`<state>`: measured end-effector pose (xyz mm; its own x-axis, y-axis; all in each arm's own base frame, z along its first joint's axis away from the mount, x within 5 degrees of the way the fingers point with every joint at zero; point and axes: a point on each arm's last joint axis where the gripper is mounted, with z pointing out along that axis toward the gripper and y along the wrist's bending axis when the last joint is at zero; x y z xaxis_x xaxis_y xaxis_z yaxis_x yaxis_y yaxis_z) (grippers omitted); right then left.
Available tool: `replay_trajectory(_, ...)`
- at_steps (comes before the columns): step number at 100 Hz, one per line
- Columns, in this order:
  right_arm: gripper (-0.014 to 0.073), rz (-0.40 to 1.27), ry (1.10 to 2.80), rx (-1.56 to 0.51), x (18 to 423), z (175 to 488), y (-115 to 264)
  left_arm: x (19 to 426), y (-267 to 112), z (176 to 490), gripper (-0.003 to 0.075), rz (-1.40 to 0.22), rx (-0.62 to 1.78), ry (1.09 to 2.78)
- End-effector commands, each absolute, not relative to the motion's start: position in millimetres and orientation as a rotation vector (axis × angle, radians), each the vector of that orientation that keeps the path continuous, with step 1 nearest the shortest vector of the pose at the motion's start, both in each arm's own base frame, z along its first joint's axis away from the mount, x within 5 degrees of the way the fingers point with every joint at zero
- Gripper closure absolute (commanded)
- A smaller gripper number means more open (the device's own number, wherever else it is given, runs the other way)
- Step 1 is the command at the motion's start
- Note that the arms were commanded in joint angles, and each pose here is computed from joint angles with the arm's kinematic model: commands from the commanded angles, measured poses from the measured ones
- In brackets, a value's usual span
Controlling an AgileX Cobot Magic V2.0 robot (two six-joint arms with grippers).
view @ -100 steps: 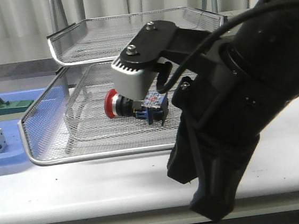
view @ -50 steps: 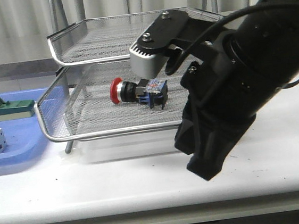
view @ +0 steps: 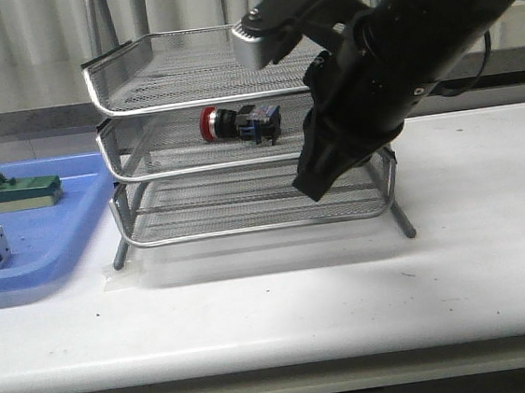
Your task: Place button on rack with both arms
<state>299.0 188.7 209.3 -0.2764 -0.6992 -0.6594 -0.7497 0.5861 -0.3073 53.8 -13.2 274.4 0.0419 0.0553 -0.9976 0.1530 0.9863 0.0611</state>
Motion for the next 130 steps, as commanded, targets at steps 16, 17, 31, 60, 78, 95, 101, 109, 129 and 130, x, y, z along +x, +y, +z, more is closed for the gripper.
replay_trajectory(16,0.0664,0.107,1.970,-1.111,300.4,236.4,193.1,52.8,-9.8,288.4,0.0741,-0.066,0.113,1.456)
replay_trajectory(17,0.0664,0.113,1.978,-1.112,299.4,236.4,193.3,52.8,-9.8,288.4,0.0741,-0.066,0.113,1.456)
replay_trajectory(31,0.0664,0.197,2.040,-1.095,287.8,243.3,195.0,52.8,-9.8,288.4,0.0741,-0.066,0.113,1.456)
replay_trajectory(60,0.0658,0.314,2.073,-1.036,267.4,271.9,188.6,52.8,-9.8,288.4,0.0741,-0.066,0.113,1.456)
replay_trajectory(78,0.0655,0.355,2.085,-0.991,254.5,290.6,180.9,52.8,-9.8,288.4,0.0741,-0.066,0.113,1.456)
replay_trajectory(95,0.0655,0.345,2.071,-0.958,247.0,304.3,174.2,52.8,-9.8,288.4,0.0741,-0.066,0.113,1.456)
replay_trajectory(101,0.0655,0.329,2.081,-0.946,245.1,307.3,170.3,52.8,-9.8,288.4,0.0741,-0.066,0.113,1.456)
replay_trajectory(109,0.0655,0.307,2.113,-0.909,244.6,310.4,161.5,52.8,-9.8,288.4,0.0741,-0.066,0.113,1.456)
replay_trajectory(129,0.0655,0.225,2.153,-0.803,244.2,322.6,132.7,52.8,-9.8,288.4,0.0741,-0.066,0.113,1.456)
replay_trajectory(130,0.0655,0.222,2.155,-0.796,244.5,323.0,131.1,52.8,-9.8,288.4,0.0741,-0.066,0.113,1.456)
